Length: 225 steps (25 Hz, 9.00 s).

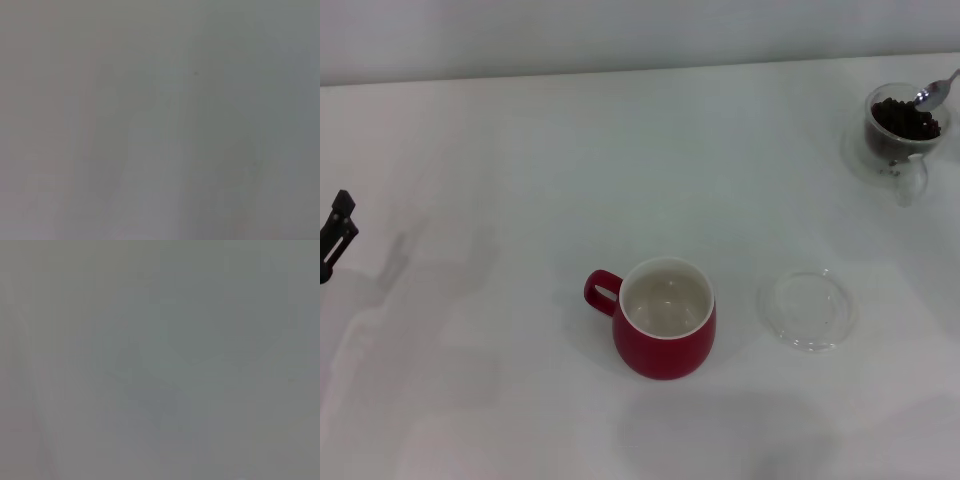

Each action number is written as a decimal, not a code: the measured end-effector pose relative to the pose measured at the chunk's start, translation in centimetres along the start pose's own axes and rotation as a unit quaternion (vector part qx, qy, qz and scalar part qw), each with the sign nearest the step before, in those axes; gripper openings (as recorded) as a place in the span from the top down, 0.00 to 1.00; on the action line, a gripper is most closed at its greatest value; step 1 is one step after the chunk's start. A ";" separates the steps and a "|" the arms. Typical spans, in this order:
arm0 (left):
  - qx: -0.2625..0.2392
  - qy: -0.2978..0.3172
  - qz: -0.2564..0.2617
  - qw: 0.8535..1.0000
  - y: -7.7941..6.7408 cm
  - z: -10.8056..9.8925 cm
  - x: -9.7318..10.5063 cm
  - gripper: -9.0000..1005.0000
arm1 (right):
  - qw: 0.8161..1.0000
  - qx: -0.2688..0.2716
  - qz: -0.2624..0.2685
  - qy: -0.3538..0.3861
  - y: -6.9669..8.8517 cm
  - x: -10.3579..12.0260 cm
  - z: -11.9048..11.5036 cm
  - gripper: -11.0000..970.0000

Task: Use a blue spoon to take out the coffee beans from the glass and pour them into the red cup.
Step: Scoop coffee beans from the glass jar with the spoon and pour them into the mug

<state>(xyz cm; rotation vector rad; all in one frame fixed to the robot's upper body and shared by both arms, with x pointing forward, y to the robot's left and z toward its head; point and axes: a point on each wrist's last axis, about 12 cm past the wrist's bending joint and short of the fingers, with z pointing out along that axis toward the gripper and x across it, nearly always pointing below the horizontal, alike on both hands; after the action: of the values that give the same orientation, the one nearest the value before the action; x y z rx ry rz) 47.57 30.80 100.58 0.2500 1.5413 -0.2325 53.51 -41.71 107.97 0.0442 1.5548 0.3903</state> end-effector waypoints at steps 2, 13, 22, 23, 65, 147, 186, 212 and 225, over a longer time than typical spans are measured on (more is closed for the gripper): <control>0.000 0.000 0.001 1.000 0.0 0.1 0.0 0.14 | 1.000 -0.004 -0.014 0.001 0.3 0.2 0.1 0.84; 0.001 -0.001 0.002 1.000 0.1 0.1 -0.1 0.14 | 0.999 -0.012 -0.048 0.014 0.9 0.8 0.6 0.84; -0.001 -0.001 0.002 1.000 0.2 0.1 -0.1 0.14 | 0.997 0.004 -0.067 0.027 0.7 1.3 0.7 0.84; -0.001 -0.001 0.002 1.000 0.2 0.1 -0.1 0.14 | 0.997 0.004 -0.067 0.027 0.7 1.3 0.7 0.84; 0.003 -0.002 0.004 1.000 0.1 0.6 -0.2 0.14 | 0.991 0.086 0.090 0.052 -0.4 2.3 1.3 0.84; 0.003 0.008 0.002 1.000 -0.1 1.8 -0.2 0.14 | 0.915 0.176 0.363 -0.006 -1.6 4.3 -0.2 0.84; 0.005 0.008 0.001 1.000 -0.2 2.1 -0.3 0.14 | 0.899 0.184 0.396 -0.033 -2.8 3.3 -1.0 0.84; 0.005 0.008 0.005 1.000 0.0 2.2 -0.4 0.14 | 0.907 0.175 0.384 -0.021 -3.0 2.9 -1.0 0.84; 0.008 0.005 0.004 1.000 -0.1 2.5 -0.5 0.14 | 0.928 0.157 0.336 -0.019 -3.1 1.8 -0.7 0.84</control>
<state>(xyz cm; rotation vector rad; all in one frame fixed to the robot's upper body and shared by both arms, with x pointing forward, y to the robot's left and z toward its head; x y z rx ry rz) 49.93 29.91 101.14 0.2712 1.5478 -0.2372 53.46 -44.29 105.43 0.8476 1.5199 0.6649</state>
